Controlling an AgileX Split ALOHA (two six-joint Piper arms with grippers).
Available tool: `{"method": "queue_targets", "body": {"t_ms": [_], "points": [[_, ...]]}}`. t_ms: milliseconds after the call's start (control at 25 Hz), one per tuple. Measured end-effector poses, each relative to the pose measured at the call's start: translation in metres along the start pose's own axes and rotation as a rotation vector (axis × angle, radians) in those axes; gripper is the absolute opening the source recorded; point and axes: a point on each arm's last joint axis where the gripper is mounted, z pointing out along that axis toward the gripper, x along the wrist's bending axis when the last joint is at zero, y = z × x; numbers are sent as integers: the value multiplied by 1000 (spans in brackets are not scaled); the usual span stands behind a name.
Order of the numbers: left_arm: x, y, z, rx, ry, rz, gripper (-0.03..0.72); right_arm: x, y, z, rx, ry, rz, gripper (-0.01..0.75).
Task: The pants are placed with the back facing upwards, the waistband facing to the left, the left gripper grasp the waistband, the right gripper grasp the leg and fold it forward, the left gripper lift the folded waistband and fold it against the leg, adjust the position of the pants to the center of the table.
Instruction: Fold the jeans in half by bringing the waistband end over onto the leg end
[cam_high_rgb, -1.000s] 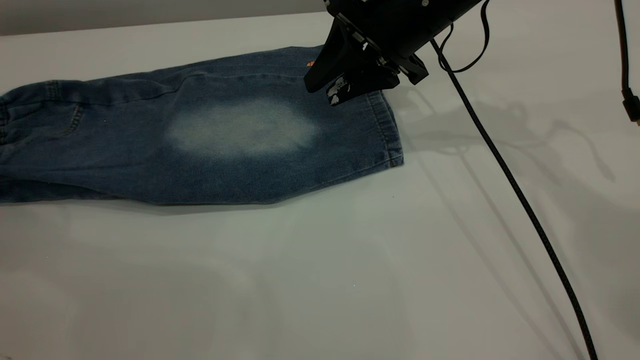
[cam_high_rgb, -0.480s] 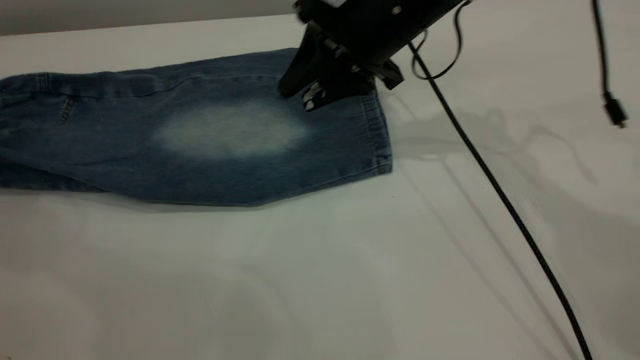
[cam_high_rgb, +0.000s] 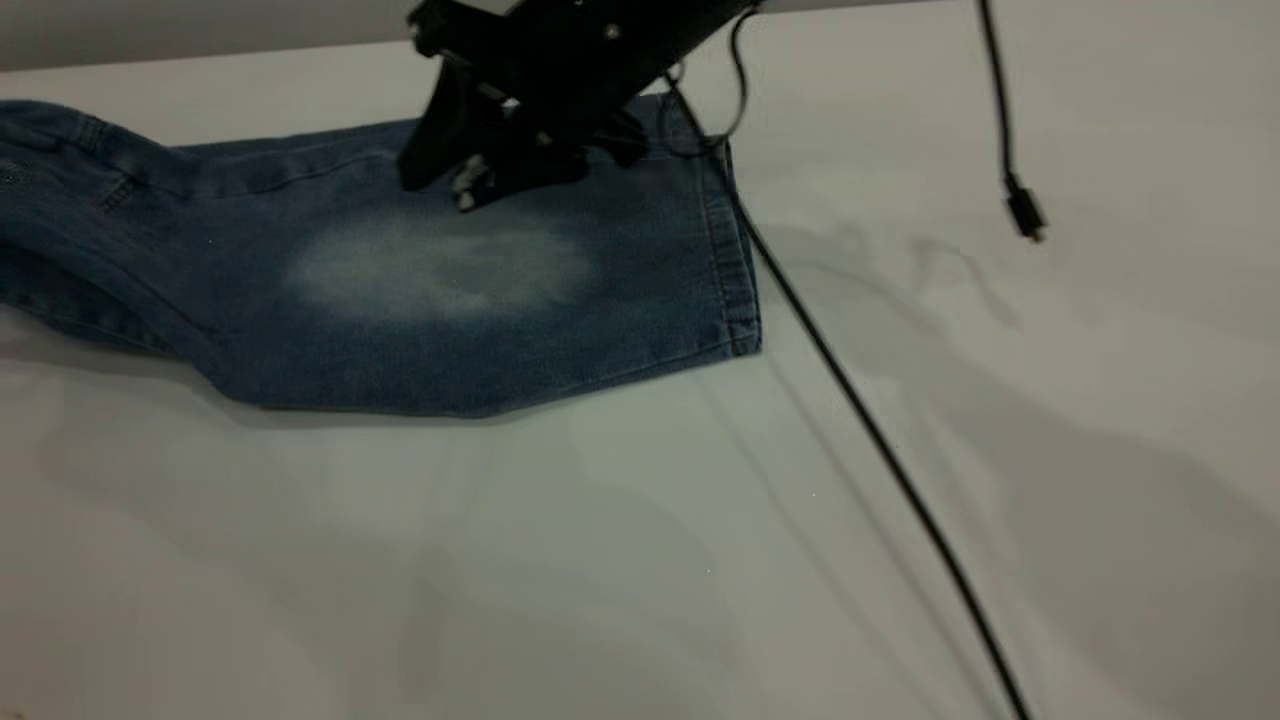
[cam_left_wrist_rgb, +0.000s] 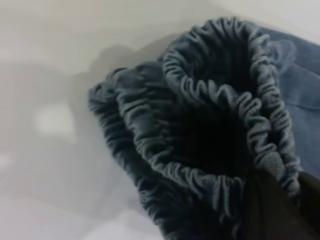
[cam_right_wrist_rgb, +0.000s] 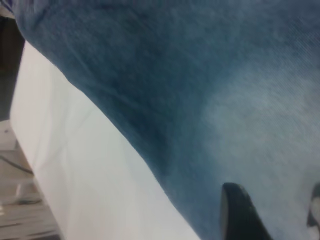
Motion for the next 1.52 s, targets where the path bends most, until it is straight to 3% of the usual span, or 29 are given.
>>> {"method": "queue_targets", "body": {"t_ms": [320,560,1080,1520], "points": [[-39,-3,-1,24,-40,110,102,1,19,24,-2,71,-14,250],[-69,-6,-1,51,-97,181,102,7,26,30,-24,59,-44,251],[-146,-13,-29,-16,-186,354,102,3,13,46,27,56,-44,251],[-186,-22,-33,-48,-253,420,102,-5,-8,70,99,45,-32,251]]}}
